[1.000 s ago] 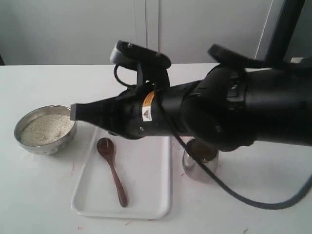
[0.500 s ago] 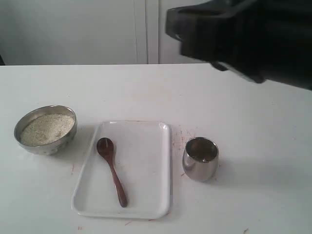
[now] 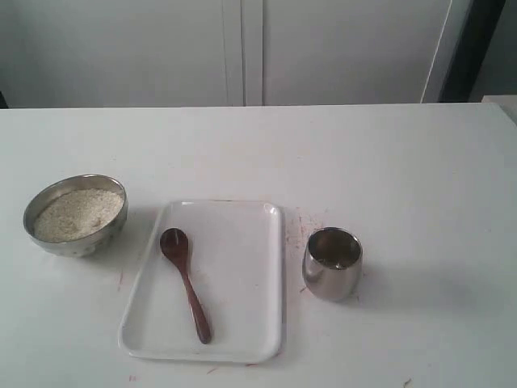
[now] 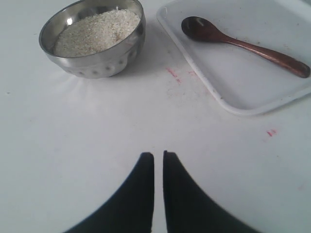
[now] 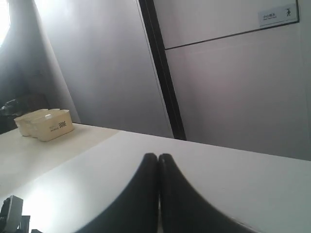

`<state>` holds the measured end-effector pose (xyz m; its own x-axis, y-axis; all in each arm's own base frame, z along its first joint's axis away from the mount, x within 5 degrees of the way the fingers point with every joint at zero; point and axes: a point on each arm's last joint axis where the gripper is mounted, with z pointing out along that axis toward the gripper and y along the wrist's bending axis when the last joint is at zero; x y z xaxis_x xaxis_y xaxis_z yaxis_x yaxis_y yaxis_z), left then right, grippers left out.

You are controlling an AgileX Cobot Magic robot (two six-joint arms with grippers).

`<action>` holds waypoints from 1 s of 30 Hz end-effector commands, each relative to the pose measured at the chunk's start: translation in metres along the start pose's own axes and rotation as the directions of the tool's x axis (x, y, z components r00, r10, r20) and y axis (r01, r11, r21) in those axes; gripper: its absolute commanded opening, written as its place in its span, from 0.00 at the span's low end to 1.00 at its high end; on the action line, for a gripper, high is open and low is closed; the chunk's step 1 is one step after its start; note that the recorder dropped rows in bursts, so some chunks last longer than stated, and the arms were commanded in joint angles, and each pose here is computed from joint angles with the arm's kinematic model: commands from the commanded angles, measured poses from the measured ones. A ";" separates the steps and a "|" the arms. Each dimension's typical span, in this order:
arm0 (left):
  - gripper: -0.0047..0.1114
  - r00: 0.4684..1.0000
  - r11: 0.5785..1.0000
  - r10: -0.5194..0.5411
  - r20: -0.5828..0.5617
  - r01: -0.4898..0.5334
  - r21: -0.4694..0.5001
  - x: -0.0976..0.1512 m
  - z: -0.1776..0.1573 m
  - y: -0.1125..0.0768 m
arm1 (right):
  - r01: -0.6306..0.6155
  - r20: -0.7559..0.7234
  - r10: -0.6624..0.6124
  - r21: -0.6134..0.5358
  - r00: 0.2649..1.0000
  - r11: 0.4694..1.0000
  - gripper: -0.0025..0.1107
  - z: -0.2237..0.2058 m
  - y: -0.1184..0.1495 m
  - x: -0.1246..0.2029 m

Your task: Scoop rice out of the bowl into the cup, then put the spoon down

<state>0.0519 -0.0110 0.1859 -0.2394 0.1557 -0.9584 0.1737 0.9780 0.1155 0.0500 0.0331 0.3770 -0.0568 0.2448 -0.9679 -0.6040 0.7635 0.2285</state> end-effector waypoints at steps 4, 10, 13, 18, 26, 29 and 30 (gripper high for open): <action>0.16 1.000 1.000 -0.005 -0.003 0.005 0.011 0.002 0.000 -0.001 | 0.021 0.037 -0.022 0.024 0.999 0.999 0.02 -0.032 -0.009 0.008; 0.16 1.000 1.000 -0.005 -0.003 0.005 0.011 0.002 0.000 -0.001 | 0.032 0.083 -0.035 0.041 0.996 0.999 0.02 -0.058 -0.015 0.012; 0.16 1.000 1.000 -0.005 -0.003 0.005 0.011 0.002 0.000 -0.001 | 0.031 0.111 -0.036 0.046 0.993 0.998 0.02 -0.071 -0.018 0.013; 0.16 1.000 1.000 -0.005 -0.003 0.005 0.011 0.002 0.000 -0.001 | 0.035 0.059 -0.040 0.075 0.997 0.997 0.02 -0.072 -0.021 0.017; 0.16 1.000 1.000 -0.005 -0.003 0.005 0.011 0.002 0.000 -0.001 | 0.044 0.034 -0.046 0.061 0.998 0.997 0.02 -0.066 -0.020 0.026; 0.16 1.000 1.000 -0.005 -0.003 0.005 0.011 0.002 0.000 -0.001 | 0.052 0.064 -0.054 0.035 0.996 0.998 0.02 -0.062 -0.019 0.030; 0.16 1.000 1.000 -0.005 -0.003 0.005 0.011 0.002 0.000 -0.001 | 0.055 0.076 -0.056 0.024 0.996 0.998 0.02 -0.061 -0.018 0.032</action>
<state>0.0519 -0.0110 0.1859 -0.2394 0.1557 -0.9584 0.1737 0.9780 0.1155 0.0096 -0.0132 0.3383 -0.0015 0.2395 -0.9709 -0.5595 0.8045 0.1993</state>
